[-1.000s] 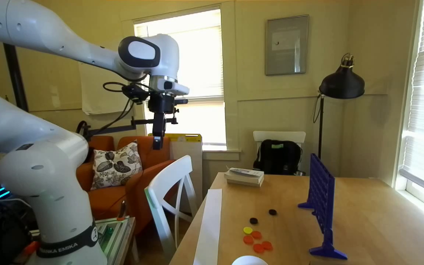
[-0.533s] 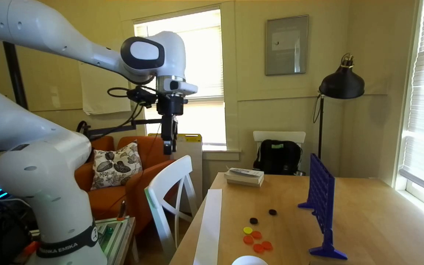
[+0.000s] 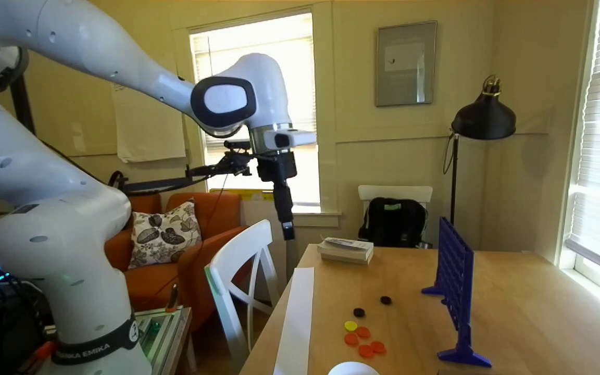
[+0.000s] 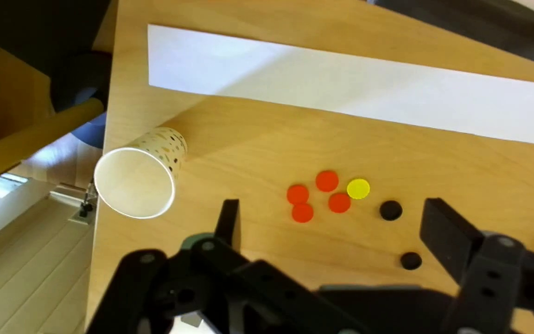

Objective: Put one yellow ring inside the blue gameboard.

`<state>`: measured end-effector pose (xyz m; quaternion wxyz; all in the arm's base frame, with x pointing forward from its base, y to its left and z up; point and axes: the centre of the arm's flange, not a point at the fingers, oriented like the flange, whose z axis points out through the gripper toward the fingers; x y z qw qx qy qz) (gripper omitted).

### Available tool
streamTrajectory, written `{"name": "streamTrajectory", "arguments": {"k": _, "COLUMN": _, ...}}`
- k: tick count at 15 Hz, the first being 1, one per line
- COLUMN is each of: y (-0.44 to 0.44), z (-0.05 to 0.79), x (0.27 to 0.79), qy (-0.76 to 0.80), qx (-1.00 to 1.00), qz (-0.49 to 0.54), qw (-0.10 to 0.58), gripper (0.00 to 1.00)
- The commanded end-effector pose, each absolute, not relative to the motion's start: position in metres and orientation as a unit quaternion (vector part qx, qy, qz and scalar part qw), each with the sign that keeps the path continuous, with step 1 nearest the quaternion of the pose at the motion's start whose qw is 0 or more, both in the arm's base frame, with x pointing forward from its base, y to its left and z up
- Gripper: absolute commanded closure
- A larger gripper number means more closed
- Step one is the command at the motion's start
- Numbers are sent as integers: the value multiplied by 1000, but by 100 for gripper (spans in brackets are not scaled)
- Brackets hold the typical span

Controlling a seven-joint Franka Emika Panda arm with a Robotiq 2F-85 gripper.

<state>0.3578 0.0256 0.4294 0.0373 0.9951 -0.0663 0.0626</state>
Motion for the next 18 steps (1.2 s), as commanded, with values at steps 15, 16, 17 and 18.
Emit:
{"name": "streamTrajectory", "arguments": {"k": 15, "y": 40, "z": 360, "x": 394, "qy": 22, "qx": 998, "qz": 49, "qw": 18, "gripper": 0}}
{"name": "streamTrajectory", "arguments": {"k": 16, "y": 37, "z": 355, "x": 393, "qy": 15, "qx": 998, "qz": 53, "qw": 9, "gripper": 0}}
{"name": "streamTrajectory", "arguments": {"k": 17, "y": 38, "z": 348, "x": 395, "qy": 7, "qx": 998, "qz": 59, "qw": 12, "gripper": 0}}
{"name": "streamTrajectory", "arguments": {"k": 18, "y": 39, "z": 341, "x": 398, "qy": 6, "qx": 998, "qz": 64, "qw": 3, "gripper": 0}}
